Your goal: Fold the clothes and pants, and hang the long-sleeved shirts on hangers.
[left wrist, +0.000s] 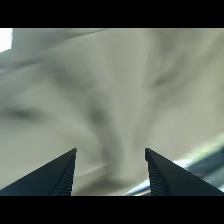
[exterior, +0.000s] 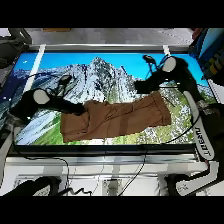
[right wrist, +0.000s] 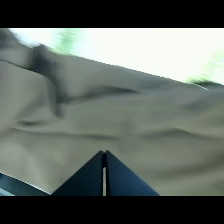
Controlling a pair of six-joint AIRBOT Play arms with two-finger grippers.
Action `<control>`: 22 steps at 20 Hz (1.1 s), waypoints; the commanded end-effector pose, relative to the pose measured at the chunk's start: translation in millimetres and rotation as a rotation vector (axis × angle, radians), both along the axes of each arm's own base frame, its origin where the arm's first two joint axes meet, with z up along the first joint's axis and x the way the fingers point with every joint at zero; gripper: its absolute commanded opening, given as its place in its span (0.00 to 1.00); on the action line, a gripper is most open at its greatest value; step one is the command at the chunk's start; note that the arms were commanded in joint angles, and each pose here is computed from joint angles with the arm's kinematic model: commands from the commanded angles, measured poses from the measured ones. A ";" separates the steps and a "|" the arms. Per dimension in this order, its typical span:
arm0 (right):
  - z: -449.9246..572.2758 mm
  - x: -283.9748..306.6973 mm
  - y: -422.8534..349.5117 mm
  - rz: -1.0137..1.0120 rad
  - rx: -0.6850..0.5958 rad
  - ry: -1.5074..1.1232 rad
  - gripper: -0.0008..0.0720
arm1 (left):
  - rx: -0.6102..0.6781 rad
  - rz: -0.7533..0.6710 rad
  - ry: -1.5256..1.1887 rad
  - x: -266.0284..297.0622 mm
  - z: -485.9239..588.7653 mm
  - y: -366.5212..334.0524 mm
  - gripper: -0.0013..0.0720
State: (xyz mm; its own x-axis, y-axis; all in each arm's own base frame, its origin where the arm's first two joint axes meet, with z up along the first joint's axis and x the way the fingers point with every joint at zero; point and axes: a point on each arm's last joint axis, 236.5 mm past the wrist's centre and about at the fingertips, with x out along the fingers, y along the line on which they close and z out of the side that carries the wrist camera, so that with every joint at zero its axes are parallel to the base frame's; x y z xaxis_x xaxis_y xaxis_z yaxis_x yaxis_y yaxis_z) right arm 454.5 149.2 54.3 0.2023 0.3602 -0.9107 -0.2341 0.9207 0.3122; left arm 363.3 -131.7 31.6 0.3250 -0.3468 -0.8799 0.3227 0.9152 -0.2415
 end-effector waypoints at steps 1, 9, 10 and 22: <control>3.8 -6.6 -64.9 -0.030 -0.073 0.028 0.06 | 0.155 0.161 0.059 -2.5 -19.3 99.5 0.64; 19.4 -3.5 -79.6 -0.038 -0.043 -0.018 0.06 | -0.189 0.324 0.307 -35.9 -103.4 123.8 0.98; 19.6 -2.8 -78.0 -0.036 -0.043 -0.022 0.06 | -0.218 0.337 0.340 -35.1 -114.3 119.7 0.98; 29.8 12.9 -9.2 0.070 -0.019 -0.156 0.06 | -0.429 0.111 0.306 -6.5 -89.7 51.8 0.03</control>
